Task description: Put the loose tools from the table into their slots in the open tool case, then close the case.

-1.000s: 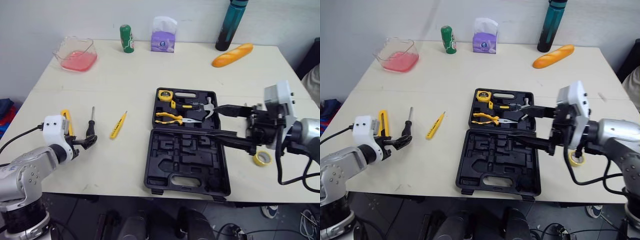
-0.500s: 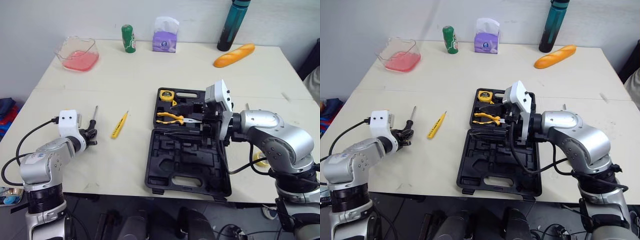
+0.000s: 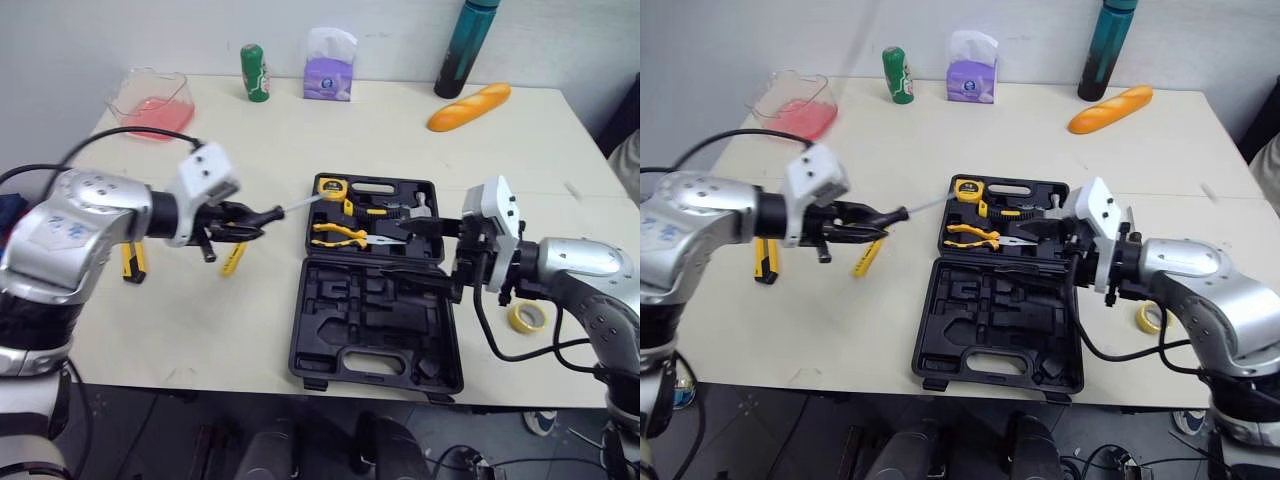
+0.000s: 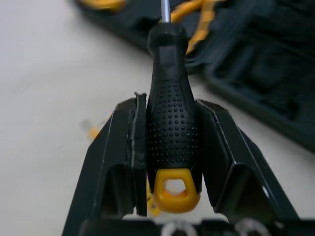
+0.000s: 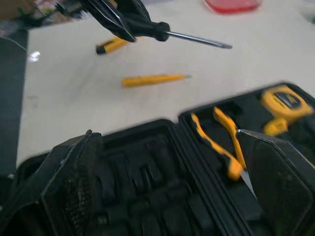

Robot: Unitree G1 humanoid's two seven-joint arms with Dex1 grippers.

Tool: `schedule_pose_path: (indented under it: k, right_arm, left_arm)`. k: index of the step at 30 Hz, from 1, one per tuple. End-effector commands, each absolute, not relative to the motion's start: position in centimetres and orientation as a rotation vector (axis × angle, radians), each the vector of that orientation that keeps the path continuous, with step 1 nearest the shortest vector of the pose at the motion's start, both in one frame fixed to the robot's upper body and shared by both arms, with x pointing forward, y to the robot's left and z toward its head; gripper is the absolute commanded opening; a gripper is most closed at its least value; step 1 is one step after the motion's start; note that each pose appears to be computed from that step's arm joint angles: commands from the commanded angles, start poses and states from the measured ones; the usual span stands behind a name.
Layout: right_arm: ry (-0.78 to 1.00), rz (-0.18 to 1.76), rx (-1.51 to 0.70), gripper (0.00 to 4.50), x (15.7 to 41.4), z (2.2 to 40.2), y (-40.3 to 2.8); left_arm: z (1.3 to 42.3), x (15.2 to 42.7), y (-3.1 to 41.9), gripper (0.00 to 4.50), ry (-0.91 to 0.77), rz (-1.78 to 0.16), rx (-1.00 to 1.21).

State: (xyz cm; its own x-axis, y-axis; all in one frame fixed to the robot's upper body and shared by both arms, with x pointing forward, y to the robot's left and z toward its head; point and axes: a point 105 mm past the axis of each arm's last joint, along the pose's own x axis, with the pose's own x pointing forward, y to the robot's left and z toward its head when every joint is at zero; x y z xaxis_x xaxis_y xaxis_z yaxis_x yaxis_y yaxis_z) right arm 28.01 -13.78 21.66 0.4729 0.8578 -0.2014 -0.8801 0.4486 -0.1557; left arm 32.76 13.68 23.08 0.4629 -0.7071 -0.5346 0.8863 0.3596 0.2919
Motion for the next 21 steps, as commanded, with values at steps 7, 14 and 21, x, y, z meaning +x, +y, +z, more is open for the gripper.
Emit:
schedule_pose_path:
  k: [7,14,21]
  right_arm:
    - [0.168,0.894,-0.302,4.5,26.0,19.7,-17.2]
    - [0.188,0.809,-0.288,4.5,24.9,18.7,-18.0]
    - [0.187,0.769,-0.281,4.5,24.3,18.8,-18.5]
  left_arm:
    - [21.0,34.1,7.3,1.03,0.39,-1.36,0.85]
    - [19.5,34.5,3.8,1.03,0.395,-1.481,0.947]
    - [18.6,35.8,2.8,1.03,0.409,-1.454,1.005]
